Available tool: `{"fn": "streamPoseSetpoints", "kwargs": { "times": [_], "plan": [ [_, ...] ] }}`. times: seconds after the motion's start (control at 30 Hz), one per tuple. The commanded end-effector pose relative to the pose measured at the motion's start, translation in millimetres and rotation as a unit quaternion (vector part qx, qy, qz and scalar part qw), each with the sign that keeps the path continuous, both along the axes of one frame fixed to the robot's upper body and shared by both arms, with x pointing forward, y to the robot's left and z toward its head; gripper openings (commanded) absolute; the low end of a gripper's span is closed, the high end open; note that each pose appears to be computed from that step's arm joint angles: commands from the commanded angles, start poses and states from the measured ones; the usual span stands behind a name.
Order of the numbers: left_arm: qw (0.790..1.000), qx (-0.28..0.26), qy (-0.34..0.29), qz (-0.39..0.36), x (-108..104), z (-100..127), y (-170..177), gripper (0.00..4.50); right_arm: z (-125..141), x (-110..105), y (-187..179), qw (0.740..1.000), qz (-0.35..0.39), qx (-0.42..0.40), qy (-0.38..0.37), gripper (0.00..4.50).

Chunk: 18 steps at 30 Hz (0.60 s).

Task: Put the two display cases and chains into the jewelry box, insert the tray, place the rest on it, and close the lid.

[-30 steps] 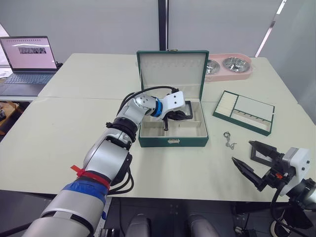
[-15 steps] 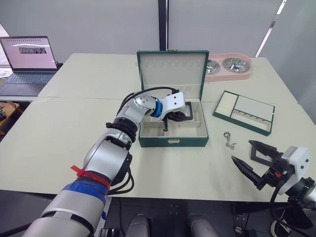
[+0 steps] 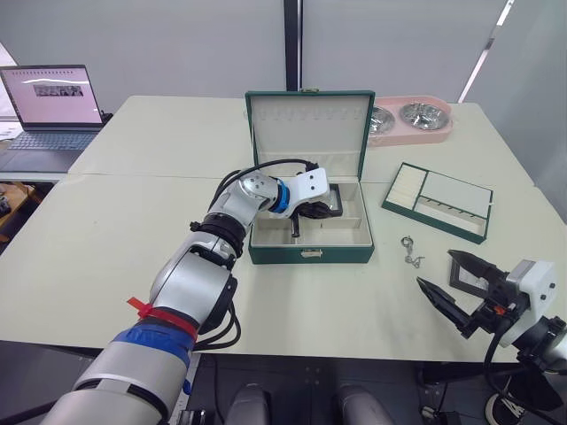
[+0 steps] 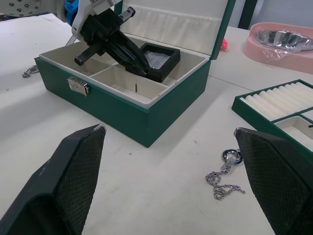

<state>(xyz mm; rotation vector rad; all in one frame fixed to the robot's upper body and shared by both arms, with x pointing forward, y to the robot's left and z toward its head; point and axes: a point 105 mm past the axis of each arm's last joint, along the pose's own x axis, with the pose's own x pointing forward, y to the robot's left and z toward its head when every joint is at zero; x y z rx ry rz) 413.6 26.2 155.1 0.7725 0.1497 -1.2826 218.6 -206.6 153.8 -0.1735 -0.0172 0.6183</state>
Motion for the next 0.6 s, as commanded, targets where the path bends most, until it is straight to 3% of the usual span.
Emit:
{"fn": "streamPoseSetpoints", "kwargs": {
  "times": [0.03,0.2,0.6],
  "plan": [
    [1.0,-0.012,0.001,-0.002,-0.6,1.4,-2.0,0.02,15.0,-2.6,3.9,0.999,0.01,-0.01,-0.03,4.5],
    [1.0,-0.019,0.004,0.0,-0.5,2.5,-2.1,0.02,14.5,-2.5,5.0,0.999,0.013,-0.01,-0.029,4.5],
    [0.998,-0.066,0.006,-0.002,0.5,20.2,-5.3,3.63,14.8,0.0,7.0,0.999,0.025,-0.012,-0.029,4.5]
  ]
}}
